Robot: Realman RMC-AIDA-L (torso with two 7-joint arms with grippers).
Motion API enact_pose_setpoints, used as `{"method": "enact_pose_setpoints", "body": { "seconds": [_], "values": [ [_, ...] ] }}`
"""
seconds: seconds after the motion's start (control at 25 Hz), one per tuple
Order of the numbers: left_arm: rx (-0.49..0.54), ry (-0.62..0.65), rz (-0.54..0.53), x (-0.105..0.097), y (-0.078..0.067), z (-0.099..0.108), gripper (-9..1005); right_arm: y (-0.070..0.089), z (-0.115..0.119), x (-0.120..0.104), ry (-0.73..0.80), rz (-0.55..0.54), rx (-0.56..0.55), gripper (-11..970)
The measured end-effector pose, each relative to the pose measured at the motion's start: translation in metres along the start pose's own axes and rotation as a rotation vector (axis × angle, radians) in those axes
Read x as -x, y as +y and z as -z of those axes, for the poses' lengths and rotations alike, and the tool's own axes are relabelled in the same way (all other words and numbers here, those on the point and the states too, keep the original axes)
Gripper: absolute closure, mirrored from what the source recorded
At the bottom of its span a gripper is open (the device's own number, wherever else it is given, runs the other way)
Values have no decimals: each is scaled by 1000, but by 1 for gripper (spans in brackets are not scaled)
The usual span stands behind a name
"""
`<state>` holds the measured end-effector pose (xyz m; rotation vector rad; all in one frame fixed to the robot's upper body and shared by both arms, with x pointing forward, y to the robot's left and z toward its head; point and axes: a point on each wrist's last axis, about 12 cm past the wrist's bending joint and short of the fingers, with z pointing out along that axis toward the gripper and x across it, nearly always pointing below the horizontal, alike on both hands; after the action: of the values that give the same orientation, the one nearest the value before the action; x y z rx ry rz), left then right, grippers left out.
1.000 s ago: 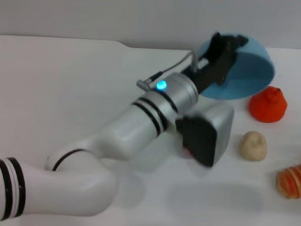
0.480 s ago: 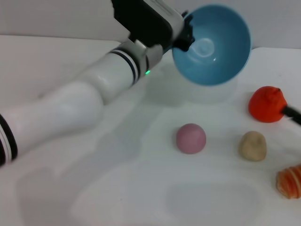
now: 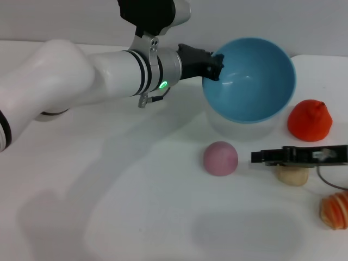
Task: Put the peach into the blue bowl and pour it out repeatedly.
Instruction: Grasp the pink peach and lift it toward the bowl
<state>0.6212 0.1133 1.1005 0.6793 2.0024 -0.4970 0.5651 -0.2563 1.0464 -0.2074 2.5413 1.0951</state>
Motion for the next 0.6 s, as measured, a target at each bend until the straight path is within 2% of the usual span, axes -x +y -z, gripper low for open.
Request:
{"method": "enact_pose_setpoints", "body": {
  "seconds": [0.08,0.2,0.44,0.6],
  "values": [
    [-12,2,41,-2,0,1,998,2,-10,6,20,9,-56,364],
    [-6,3,46,-5,0,1,998,5,-22,13,18,34,-92,368],
    [3,3,49,-7,0,0,998,22,-44,11,-19,94,7,383],
    [5,3,50,-6,0,0,998,19,-52,4,-31,72,-7,393]
  ]
}}
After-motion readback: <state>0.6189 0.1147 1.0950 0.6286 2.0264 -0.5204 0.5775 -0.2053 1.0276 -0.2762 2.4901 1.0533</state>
